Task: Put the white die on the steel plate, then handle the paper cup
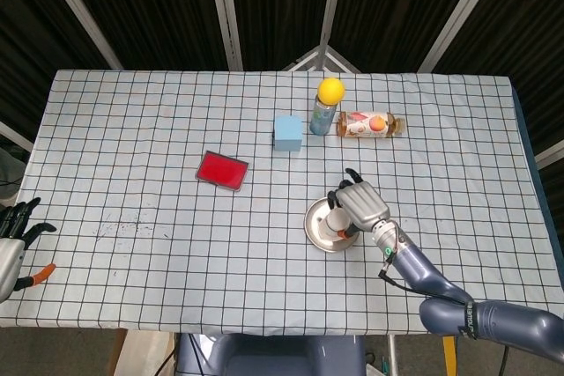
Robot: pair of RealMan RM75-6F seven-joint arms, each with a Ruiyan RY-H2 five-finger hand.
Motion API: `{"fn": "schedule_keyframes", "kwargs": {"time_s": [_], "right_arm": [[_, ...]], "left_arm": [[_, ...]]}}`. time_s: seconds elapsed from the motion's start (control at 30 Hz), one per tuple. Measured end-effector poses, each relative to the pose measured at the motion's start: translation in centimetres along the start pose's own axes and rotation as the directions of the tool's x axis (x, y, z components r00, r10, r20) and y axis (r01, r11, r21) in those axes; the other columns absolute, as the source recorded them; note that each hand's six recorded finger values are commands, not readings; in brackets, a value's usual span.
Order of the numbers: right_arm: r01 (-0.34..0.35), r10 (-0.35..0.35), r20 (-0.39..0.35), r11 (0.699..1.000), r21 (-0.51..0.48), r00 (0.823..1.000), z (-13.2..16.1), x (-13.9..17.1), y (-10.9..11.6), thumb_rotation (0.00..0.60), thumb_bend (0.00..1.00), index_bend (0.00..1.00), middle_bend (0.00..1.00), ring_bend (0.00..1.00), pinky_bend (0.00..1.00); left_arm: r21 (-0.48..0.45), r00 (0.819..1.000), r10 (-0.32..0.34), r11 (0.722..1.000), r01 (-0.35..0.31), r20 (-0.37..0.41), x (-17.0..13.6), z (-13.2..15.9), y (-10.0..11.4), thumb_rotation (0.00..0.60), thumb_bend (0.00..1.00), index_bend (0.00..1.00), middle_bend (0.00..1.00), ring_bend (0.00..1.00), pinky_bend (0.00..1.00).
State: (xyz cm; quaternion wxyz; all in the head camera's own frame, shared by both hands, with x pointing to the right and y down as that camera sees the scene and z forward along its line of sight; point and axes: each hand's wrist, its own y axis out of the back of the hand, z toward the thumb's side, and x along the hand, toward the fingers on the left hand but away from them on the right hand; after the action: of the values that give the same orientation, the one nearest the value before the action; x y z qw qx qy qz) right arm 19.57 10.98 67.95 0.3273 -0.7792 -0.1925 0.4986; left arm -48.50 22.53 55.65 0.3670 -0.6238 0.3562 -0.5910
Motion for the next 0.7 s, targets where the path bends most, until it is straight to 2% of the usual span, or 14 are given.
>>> {"fn": "schedule_keyframes", "kwargs": {"time_s": [0.2,0.33,0.43,0.5,0.6,0.7], "right_arm": [[0.036,-0.036,0.006,0.994,-0.105,0.999,0.4,-1.3,0.3,0.6,0.32,0.66,0.54,0.27,0.0],[0.118,-0.111,0.052,0.981,-0.156,0.992,-1.0,-2.1,0.8,0.6,0.33,0.68,0.54,0.27,0.0],[0.188,-0.177,0.094,0.973,-0.135,0.98,-2.5,-2.3,1.4,0.6,0.33,0.73,0.55,0.28,0.0],[0.21,-0.199,0.114,0.973,-0.098,0.973,-3.2,-2.3,1.6,0.6,0.33,0.74,0.56,0.29,0.0],[0.186,-0.18,0.135,0.982,-0.035,0.974,-3.8,-2.1,1.2,0.6,0.34,0.8,0.58,0.31,0.0],[0.116,-0.115,0.155,0.993,0.0,0.981,-4.0,-1.8,0.5,0.6,0.34,0.82,0.58,0.31,0.0]], "left_arm": [[-0.002,1.0,0.003,1.0,-0.003,-0.005,0.0,-0.2,0.1,0.6,0.29,0.33,0.0,0.0,0.02],[-0.002,1.0,0.004,1.0,-0.004,-0.009,0.1,-0.3,0.1,0.6,0.29,0.33,0.0,0.0,0.02],[0.001,1.0,0.003,1.0,-0.003,-0.008,0.1,-0.2,0.1,0.6,0.29,0.33,0.0,0.0,0.02],[0.004,1.0,0.002,1.0,-0.002,-0.005,0.1,-0.1,0.0,0.6,0.29,0.33,0.0,0.0,0.02],[0.008,1.0,0.0,1.0,0.0,-0.004,0.1,0.0,-0.1,0.6,0.29,0.33,0.0,0.0,0.02],[0.009,1.0,-0.002,1.0,0.002,-0.004,0.0,0.1,-0.2,0.6,0.29,0.33,0.0,0.0,0.02]]}}
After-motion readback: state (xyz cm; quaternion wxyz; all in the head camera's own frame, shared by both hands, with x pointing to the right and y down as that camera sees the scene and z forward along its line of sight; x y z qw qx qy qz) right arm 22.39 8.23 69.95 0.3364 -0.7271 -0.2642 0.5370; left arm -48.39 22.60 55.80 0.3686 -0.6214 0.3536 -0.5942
